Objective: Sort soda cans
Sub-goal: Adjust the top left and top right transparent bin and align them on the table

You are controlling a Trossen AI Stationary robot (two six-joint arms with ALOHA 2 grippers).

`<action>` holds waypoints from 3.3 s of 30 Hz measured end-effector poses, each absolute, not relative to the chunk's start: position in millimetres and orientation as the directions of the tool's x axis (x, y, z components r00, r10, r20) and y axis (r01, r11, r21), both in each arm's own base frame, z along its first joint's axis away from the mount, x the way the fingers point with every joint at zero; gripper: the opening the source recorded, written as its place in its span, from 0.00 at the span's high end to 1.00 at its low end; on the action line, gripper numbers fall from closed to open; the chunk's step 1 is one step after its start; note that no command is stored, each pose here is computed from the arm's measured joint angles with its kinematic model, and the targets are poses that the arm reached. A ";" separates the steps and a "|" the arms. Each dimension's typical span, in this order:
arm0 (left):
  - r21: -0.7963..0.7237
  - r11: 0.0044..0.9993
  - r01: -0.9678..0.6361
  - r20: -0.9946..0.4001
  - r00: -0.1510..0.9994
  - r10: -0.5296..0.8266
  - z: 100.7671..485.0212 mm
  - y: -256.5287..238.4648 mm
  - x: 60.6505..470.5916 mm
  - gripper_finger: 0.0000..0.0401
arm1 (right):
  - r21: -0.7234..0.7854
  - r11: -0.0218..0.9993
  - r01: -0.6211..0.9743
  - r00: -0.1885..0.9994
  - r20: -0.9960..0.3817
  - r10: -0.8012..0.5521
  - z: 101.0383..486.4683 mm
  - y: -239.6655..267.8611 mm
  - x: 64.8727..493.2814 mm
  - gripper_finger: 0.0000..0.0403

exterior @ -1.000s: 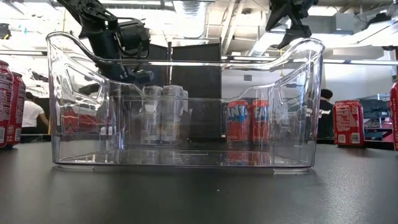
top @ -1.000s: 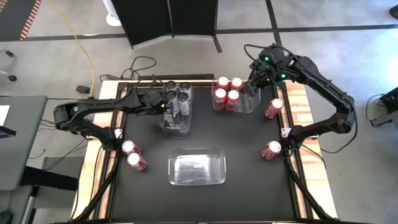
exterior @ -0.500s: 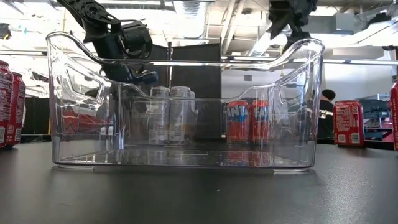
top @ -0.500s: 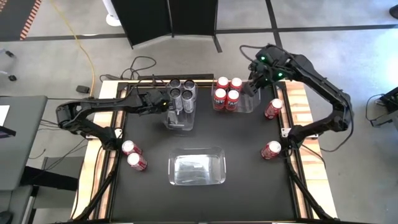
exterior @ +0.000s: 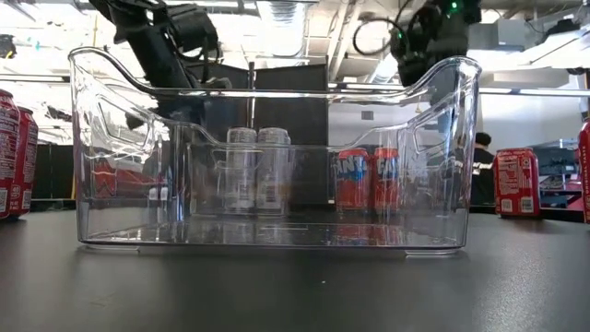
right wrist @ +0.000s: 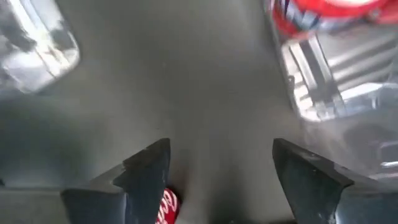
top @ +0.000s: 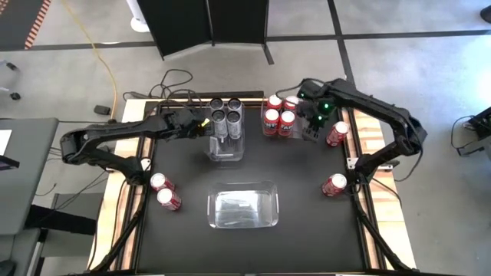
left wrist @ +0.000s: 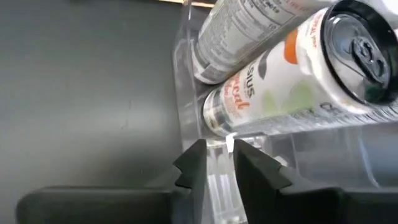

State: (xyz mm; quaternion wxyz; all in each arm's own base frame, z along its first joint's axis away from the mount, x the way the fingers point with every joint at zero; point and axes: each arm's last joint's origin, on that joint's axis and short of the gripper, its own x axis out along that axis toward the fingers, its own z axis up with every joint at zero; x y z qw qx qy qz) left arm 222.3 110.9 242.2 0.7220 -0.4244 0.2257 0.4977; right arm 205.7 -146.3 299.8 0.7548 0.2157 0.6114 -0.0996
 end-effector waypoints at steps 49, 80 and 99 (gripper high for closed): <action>-0.402 0.295 -0.867 -0.728 0.498 0.472 269.4 78.6 201.2 0.74 | -0.078 0.897 0.435 0.028 -0.995 -0.101 235.3 -110.2 213.4 0.78; -0.450 0.399 -0.799 -0.690 0.595 0.413 281.5 68.5 195.8 0.74 | 0.344 0.832 0.435 0.424 -0.894 0.148 236.2 -77.9 363.8 0.80; -0.431 0.448 -0.784 -0.689 0.606 0.398 281.6 63.5 197.5 0.74 | 0.322 0.862 0.391 0.491 -0.865 0.100 282.2 -97.4 368.5 0.68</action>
